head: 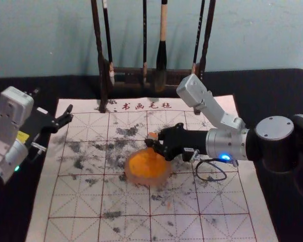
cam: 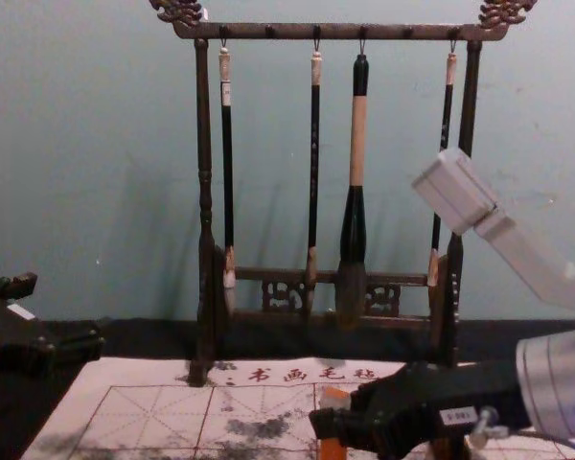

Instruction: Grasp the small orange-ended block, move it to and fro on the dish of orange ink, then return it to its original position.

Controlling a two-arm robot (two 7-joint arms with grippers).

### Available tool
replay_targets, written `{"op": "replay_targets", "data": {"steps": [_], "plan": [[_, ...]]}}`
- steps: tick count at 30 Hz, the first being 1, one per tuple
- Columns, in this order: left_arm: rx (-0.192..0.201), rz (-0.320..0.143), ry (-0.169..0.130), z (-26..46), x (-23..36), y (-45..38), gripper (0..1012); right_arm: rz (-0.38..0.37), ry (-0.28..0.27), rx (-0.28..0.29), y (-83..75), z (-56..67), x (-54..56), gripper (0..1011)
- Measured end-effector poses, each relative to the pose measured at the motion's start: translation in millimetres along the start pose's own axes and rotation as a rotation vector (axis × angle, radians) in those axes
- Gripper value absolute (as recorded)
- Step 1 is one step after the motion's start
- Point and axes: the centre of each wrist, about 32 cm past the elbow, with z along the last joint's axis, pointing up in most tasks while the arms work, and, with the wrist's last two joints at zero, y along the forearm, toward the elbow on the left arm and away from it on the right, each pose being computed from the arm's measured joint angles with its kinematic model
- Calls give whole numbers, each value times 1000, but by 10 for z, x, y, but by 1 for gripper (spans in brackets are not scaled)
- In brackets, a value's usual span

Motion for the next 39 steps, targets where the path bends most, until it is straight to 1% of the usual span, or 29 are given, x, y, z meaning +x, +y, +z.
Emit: {"op": "replay_targets", "data": {"steps": [11,21,30,39], "plan": [[0,0,0,0,0,0,1001,9,-15,-11,-59,-39,-45,116],[0,0,0,0,0,0,1001,35,-16,-10,-77,-56,-121,116],[0,0,0,0,0,0,1001,59,-15,-8,-22,-38,-163,116],[0,0,0,0,0,0,1001,72,-14,-6,74,0,-157,116]]}}
